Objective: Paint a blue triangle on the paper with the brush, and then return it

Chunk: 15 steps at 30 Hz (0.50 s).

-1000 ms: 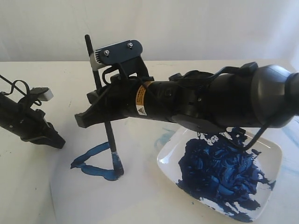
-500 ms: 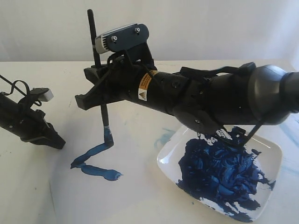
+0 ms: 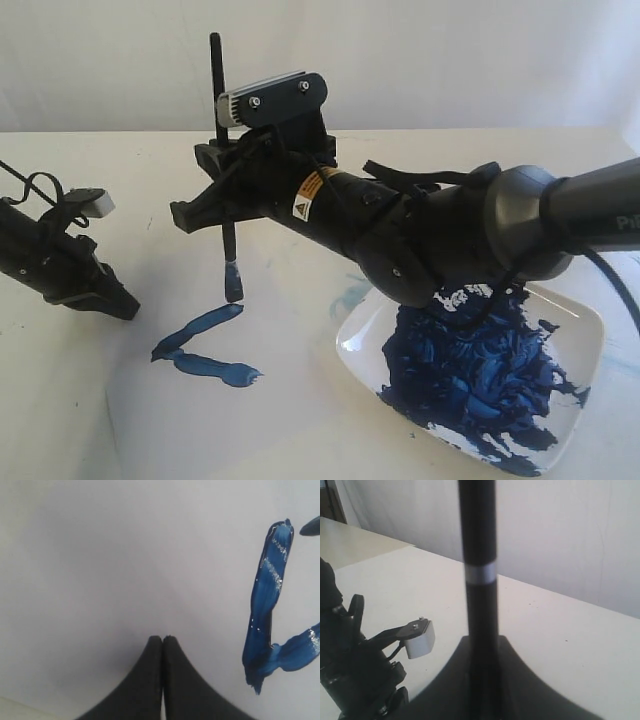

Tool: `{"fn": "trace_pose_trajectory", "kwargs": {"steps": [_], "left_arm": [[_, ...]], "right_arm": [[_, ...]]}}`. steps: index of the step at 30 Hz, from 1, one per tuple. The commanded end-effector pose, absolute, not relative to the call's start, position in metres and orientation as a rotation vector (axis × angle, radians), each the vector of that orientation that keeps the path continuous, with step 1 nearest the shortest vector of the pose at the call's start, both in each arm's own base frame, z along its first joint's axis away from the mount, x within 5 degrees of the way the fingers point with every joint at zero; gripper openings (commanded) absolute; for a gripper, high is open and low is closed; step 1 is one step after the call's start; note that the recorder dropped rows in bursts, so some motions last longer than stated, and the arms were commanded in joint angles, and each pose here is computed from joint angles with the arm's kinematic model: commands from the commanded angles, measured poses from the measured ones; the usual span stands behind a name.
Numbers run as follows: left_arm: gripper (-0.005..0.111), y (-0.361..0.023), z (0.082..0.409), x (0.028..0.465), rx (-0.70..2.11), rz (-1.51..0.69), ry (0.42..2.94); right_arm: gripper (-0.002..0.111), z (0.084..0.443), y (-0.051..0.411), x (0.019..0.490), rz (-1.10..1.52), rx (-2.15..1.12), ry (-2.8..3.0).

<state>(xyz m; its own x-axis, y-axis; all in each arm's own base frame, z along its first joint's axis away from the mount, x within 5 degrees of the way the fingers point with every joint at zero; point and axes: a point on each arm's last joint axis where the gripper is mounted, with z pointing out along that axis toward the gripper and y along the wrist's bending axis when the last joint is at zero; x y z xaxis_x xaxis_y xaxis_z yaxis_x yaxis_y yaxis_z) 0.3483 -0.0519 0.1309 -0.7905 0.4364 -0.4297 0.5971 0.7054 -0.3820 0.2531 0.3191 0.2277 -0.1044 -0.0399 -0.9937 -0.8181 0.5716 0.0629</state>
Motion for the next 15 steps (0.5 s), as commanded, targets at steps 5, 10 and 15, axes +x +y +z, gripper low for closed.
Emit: {"fn": "trace_pose_trajectory", "kwargs": {"steps": [5, 10, 15], "left_arm": [[0.0, -0.054, 0.1298, 0.3452, 0.816, -0.781, 2.617], [0.0, -0.054, 0.1298, 0.3452, 0.816, -0.781, 2.617], [0.0, -0.054, 0.1298, 0.3452, 0.816, -0.781, 2.617]], "right_arm": [[0.0, 0.2245, 0.3179, 0.2555, 0.749, -0.755, 1.534], [0.0, 0.2226, 0.3182, 0.2558, 0.748, -0.757, 1.538], [0.0, 0.2225, 0.318, 0.2561, 0.748, -0.75, 1.543]]}}
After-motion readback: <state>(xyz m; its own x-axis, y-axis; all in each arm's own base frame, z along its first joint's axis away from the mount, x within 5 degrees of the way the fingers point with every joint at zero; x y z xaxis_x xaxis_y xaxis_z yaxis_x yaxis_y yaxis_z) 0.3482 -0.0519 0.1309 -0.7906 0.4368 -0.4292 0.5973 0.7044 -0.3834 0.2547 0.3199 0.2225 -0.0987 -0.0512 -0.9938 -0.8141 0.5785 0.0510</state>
